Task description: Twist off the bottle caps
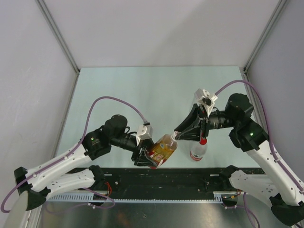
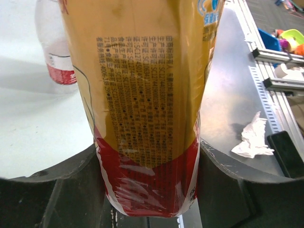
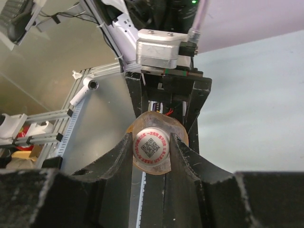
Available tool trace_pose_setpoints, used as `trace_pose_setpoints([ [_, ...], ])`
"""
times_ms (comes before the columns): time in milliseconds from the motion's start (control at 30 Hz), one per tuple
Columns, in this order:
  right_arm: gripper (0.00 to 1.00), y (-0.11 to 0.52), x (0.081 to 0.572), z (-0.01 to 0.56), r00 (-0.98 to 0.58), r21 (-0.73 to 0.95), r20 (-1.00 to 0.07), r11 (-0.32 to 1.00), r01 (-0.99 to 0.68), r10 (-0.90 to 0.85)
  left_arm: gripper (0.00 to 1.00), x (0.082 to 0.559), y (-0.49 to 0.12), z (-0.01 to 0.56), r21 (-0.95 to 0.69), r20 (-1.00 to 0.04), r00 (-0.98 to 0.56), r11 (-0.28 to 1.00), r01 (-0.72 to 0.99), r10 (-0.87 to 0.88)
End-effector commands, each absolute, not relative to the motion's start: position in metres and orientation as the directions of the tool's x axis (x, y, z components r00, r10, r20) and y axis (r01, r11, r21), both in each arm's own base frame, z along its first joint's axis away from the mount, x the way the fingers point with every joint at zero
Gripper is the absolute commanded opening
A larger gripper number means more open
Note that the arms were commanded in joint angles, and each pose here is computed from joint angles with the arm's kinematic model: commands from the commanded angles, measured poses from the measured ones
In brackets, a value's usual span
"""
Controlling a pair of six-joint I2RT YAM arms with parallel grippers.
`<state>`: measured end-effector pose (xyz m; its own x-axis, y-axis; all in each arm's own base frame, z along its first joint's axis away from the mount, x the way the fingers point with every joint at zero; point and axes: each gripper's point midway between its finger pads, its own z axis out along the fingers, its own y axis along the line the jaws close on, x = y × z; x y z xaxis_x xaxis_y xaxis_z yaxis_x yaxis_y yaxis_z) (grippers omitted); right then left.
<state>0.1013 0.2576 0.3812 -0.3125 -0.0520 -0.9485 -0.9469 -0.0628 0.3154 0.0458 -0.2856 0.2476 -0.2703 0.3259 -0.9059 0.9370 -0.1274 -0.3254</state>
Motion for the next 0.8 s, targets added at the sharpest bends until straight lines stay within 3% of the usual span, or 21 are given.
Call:
trace_pose_setpoints([
  [0,0.00,0.258,0.119,0.397,-0.183,0.183,-0.983,-0.005,-0.983,0.007,0.00,-0.003,-0.275,0.312,-0.118,-0.990,-0.065,-0.500,0.858,0.123],
  [300,0.05,0.259,0.125,0.399,-0.195,0.196,-0.981,0.023,-0.980,0.019,0.00,0.010,-0.279,0.301,-0.157,-0.984,-0.100,-0.438,0.885,0.151],
  [533,0.38,0.257,0.134,0.404,-0.199,0.202,-0.979,0.094,-0.975,0.047,0.00,0.037,-0.289,0.289,-0.162,-0.979,-0.117,-0.280,0.946,0.169],
  [667,0.56,0.253,0.140,0.405,-0.191,0.198,-0.980,0.148,-0.969,0.059,0.00,0.041,-0.289,0.288,-0.150,-0.980,-0.108,-0.263,0.953,0.165],
  [767,0.63,0.252,0.147,0.401,-0.195,0.202,-0.979,0.189,-0.961,0.054,0.00,0.041,-0.287,0.288,-0.142,-0.982,-0.102,-0.261,0.955,0.160],
])
